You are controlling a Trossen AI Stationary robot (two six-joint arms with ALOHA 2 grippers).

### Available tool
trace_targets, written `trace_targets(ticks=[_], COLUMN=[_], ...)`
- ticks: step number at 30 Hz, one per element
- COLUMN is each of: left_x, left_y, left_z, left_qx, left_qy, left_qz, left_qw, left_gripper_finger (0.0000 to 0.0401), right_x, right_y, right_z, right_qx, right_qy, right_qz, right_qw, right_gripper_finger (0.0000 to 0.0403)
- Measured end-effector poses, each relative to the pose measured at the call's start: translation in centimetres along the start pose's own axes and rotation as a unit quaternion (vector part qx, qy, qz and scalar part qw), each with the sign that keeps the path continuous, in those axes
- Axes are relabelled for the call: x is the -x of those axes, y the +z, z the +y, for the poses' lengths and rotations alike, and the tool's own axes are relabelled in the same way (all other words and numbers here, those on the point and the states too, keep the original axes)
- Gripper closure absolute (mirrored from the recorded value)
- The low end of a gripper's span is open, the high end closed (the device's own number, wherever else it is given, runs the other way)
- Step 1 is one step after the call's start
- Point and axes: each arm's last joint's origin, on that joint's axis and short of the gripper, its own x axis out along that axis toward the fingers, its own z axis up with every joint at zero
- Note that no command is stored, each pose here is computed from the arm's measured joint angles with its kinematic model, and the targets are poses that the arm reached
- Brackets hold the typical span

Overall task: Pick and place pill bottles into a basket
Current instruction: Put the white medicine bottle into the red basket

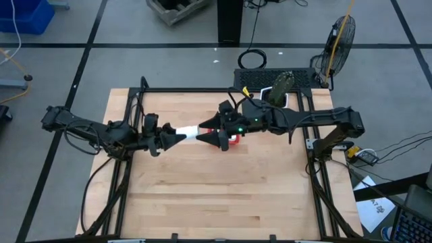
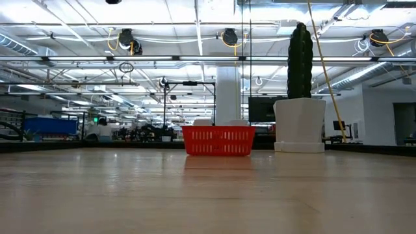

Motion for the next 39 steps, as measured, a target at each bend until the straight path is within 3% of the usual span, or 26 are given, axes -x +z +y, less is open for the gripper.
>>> trace_targets(ticks=[26, 32, 39], left_x=[-0.2, -0.2, -0.2], left_y=[0.3, 0.3, 0.2], left_z=[0.6, 0.6, 0.6], left_qx=[0.014, 0.014, 0.011], left_qy=[0.009, 0.009, 0.013], left_qz=[0.000, 0.000, 0.003], left_qw=[1.000, 1.000, 1.000], left_gripper_finger=[0.0229, 0.0229, 0.0229], right_x=[-0.6, -0.5, -1.5], right_y=[0.1, 1.0, 0.0], right_z=[-0.8, -1.5, -1.7], right_qx=[-0.033, -0.048, -0.058], right_qy=[0.013, 0.024, 0.039], right_qz=[-0.026, -0.033, -0.009], right_qw=[0.999, 0.998, 0.997], right_gripper_finger=[0.0066, 0.0096, 0.0121])
